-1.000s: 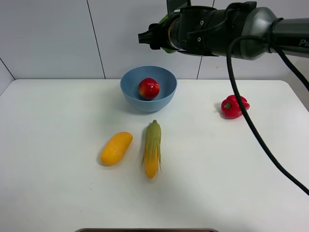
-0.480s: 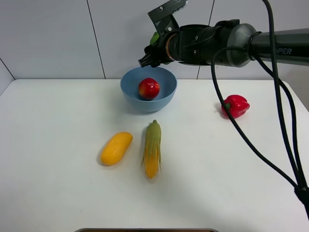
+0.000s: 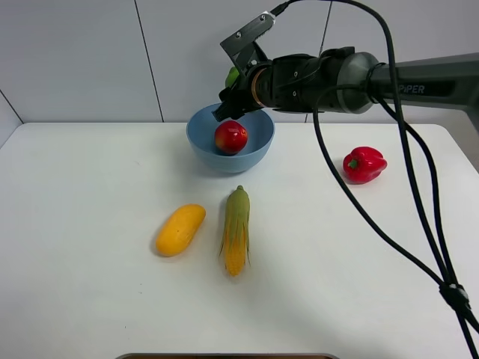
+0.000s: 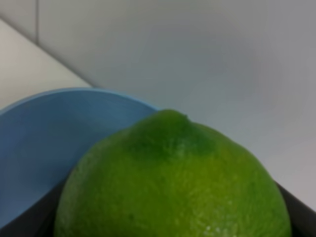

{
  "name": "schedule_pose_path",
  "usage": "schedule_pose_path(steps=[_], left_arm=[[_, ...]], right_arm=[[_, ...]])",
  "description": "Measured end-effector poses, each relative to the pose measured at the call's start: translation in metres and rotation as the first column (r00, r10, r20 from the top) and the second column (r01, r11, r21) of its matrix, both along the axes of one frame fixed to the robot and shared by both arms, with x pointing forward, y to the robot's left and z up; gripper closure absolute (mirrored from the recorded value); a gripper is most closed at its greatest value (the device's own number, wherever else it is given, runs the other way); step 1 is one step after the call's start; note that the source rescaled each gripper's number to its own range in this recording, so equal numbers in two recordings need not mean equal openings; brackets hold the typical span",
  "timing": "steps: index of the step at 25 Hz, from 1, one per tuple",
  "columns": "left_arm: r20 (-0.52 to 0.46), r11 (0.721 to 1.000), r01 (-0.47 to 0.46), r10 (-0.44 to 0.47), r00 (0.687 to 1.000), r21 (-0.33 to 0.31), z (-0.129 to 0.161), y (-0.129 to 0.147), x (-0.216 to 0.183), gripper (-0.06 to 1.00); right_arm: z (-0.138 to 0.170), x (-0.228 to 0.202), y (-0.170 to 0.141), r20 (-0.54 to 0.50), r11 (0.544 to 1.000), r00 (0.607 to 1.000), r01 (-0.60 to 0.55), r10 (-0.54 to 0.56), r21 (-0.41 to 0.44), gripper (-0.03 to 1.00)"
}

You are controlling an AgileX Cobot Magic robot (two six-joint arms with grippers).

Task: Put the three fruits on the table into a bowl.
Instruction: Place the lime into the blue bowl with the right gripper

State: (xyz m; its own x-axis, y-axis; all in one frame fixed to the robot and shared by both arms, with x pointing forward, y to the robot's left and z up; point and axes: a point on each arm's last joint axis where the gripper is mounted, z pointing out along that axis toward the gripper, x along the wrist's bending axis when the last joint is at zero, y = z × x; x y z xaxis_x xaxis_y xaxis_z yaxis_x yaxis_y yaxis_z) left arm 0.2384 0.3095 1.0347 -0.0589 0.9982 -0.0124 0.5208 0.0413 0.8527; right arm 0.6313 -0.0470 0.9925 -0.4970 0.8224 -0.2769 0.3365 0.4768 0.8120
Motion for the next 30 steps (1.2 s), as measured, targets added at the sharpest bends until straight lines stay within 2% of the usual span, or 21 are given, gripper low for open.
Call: schedule_pose_path(steps=[2, 5, 7, 13, 30], left_arm=[[0.000, 1.000, 0.000, 0.000, 1.000, 0.000, 0.000, 0.000, 0.000, -0.05], [0.000, 1.000, 0.000, 0.000, 1.000, 0.000, 0.000, 0.000, 0.000, -0.05], [0.000, 1.000, 0.000, 0.000, 1.000, 0.000, 0.000, 0.000, 0.000, -0.05], [0.000, 1.000, 0.000, 0.000, 1.000, 0.000, 0.000, 0.000, 0.000, -0.05], [0.000, 1.000, 0.000, 0.000, 1.000, 0.000, 0.000, 0.000, 0.000, -0.05]], right_arm=[[-0.005, 0.005, 0.002, -0.012, 1.000, 1.000, -0.001, 0.001, 0.029, 0.35], [-0.006, 0.014, 0.003, -0.046, 0.991, 0.997, 0.061, -0.056, 0.116, 0.35], [-0.007, 0.020, 0.002, -0.058, 0.986, 0.994, 0.095, -0.088, 0.136, 0.35], [-0.028, 0.025, 0.001, -0.111, 0.982, 0.986, 0.137, -0.122, 0.134, 0.35], [-0.074, 0.033, 0.013, -0.163, 0.990, 0.985, 0.071, -0.051, 0.119, 0.35]])
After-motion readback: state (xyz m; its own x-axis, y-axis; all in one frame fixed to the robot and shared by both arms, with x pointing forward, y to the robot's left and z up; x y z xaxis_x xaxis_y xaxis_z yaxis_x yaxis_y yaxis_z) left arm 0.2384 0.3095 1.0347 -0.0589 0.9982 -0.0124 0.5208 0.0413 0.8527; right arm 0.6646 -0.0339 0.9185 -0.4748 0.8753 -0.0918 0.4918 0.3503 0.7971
